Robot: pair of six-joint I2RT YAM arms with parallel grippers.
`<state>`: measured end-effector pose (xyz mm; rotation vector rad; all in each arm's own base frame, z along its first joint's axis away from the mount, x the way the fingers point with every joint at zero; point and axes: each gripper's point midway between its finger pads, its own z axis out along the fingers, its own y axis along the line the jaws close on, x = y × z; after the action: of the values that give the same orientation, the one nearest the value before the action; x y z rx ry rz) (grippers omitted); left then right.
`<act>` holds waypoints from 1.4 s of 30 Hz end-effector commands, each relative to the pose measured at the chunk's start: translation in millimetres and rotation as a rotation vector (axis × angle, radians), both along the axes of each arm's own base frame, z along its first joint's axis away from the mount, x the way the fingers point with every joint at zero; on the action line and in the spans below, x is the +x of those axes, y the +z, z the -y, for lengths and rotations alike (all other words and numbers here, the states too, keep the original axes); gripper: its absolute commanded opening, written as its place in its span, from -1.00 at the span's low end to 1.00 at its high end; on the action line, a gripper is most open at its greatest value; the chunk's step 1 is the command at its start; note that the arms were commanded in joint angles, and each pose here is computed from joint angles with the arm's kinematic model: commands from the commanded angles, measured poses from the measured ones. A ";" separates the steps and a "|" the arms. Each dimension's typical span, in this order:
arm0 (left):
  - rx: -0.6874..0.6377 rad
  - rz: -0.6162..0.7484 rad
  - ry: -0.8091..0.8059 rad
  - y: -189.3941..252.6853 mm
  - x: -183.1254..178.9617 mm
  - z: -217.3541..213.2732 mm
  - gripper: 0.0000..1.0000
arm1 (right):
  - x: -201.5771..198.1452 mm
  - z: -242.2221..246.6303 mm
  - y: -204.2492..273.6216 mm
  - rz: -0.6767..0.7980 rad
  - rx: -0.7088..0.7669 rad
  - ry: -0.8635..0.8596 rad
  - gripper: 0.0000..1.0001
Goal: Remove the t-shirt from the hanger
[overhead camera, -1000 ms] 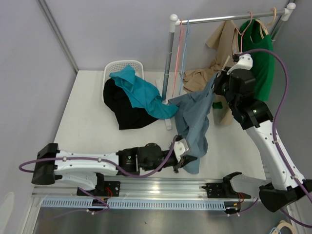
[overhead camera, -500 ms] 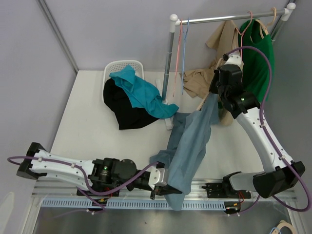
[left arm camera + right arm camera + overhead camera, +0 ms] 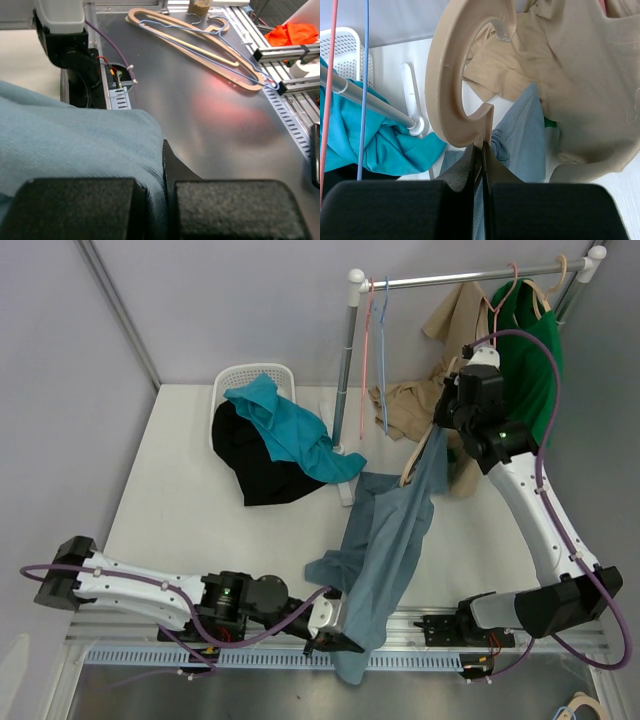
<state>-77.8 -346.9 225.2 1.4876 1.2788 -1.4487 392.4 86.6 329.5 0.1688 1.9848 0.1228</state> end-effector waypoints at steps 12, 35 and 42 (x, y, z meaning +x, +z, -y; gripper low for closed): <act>0.089 -0.158 0.290 -18.2 139.2 72.9 -0.99 | -61.9 -29.8 67.5 0.053 0.154 0.224 -1.00; 0.155 -0.423 0.568 -53.4 249.6 83.1 -0.99 | -96.6 -60.9 99.4 0.037 0.295 0.455 -1.00; 0.129 -0.364 0.689 -19.9 278.8 87.3 -0.99 | -113.5 -50.1 64.3 -0.058 0.254 0.411 -1.00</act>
<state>179.4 -426.1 148.6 0.8041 2.0232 -1.2275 295.2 142.2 398.8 -0.0713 2.0137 0.6623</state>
